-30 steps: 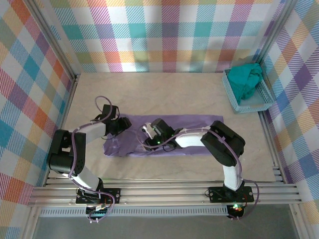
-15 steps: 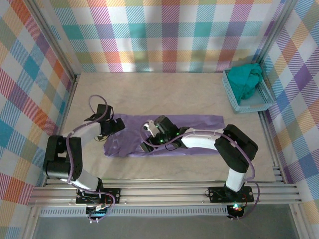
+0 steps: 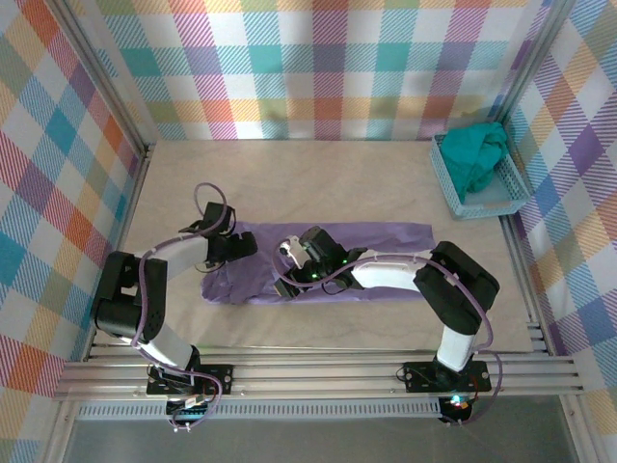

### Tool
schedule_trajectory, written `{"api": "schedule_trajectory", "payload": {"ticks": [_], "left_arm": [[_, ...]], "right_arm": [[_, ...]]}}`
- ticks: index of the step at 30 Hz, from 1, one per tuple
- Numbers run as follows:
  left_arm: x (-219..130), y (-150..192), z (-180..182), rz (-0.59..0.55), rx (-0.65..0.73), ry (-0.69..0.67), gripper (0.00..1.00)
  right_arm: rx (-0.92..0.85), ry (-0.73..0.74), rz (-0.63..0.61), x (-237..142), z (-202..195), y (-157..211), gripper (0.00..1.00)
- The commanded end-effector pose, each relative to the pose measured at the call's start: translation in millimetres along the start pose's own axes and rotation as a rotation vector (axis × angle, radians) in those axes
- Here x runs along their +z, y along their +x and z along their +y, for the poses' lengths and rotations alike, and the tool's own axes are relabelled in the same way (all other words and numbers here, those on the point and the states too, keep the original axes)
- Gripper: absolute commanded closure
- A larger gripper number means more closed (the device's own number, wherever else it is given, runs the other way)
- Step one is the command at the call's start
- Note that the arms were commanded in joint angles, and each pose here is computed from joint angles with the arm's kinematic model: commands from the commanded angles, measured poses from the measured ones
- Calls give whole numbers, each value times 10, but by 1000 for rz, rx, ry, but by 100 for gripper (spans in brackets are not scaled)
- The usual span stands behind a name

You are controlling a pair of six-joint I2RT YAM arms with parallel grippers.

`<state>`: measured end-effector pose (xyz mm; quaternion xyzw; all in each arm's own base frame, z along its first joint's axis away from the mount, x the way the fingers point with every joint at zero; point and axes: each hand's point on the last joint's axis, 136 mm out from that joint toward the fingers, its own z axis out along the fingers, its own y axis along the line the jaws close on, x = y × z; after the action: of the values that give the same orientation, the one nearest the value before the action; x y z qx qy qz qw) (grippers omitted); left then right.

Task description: Fold the inside-out t-shirt

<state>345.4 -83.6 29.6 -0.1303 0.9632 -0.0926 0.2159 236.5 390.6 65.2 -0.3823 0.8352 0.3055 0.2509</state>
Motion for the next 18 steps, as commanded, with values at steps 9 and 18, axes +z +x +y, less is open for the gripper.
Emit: {"api": "schedule_trajectory", "payload": {"ticks": [9, 18], "left_arm": [[113, 390, -504, 104, 43, 221, 59], [41, 97, -8, 16, 60, -48, 100]], "right_arm": [[14, 20, -4, -45, -43, -9, 24], [26, 51, -12, -191, -86, -67, 24]]}}
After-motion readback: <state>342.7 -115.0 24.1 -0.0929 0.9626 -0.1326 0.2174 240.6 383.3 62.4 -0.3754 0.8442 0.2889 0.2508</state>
